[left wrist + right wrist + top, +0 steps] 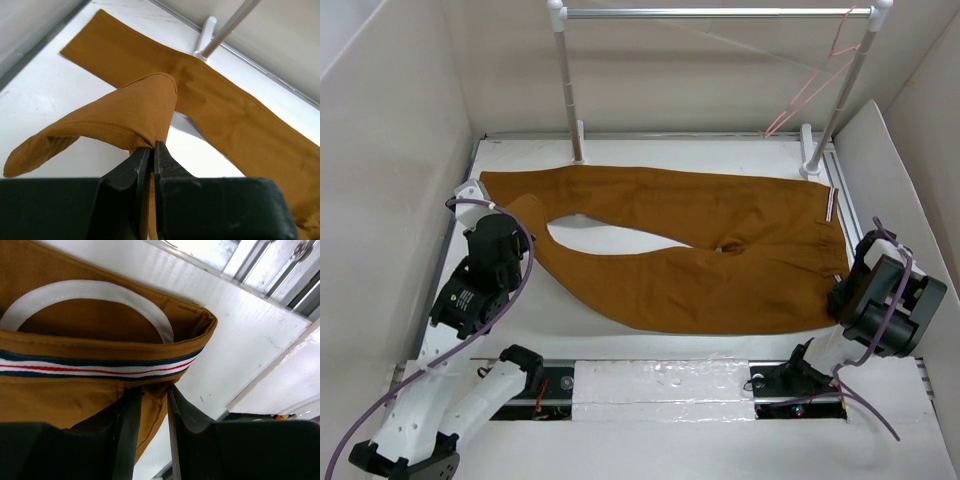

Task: Place the trousers on the hanger
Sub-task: Fold the trousers at the center of the board.

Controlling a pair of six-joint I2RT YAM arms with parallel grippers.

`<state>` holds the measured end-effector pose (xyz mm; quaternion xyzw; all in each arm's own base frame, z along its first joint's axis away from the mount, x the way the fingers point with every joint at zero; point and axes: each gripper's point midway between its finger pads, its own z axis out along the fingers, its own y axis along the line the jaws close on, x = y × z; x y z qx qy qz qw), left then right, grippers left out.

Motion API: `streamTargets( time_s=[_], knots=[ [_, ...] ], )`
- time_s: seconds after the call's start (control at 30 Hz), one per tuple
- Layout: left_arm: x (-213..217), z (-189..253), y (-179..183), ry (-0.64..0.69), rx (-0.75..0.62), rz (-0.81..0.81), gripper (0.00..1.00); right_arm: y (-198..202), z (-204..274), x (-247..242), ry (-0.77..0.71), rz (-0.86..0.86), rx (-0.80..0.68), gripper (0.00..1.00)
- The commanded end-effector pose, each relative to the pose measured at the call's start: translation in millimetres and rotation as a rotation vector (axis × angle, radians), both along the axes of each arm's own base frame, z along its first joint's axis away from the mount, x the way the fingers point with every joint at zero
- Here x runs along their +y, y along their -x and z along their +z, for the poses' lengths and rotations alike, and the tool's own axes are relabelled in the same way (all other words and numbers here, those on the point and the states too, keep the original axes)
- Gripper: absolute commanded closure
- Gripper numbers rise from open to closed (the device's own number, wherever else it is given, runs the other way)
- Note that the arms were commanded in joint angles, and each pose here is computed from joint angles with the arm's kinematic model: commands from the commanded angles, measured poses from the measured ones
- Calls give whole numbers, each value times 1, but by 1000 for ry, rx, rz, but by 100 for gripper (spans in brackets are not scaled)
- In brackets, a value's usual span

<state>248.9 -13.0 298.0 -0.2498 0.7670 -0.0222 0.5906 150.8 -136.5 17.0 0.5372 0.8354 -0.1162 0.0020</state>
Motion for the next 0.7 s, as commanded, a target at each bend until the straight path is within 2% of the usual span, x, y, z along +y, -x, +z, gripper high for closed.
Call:
streamTargets(
  time_s=[0.0,0.07,0.1,0.2,0.47,0.67],
  knots=[
    [12,15,-4,-33,-62,66,100,-33,7,-13,108,11,-63,67],
    [16,16,-3,-46,-65,86,100,-32,8,-12,122,7,-65,65],
    [18,15,-2,-48,-67,90,100,-32,8,-12,120,6,-67,80],
    [19,9,-1,-51,-65,96,100,-34,10,-10,146,-1,-77,100],
    [12,12,-12,-70,-67,70,100,-47,21,-18,156,137,-159,100],
    [22,30,-15,-135,-83,116,100,-72,107,-37,313,340,-348,100]
  ],
)
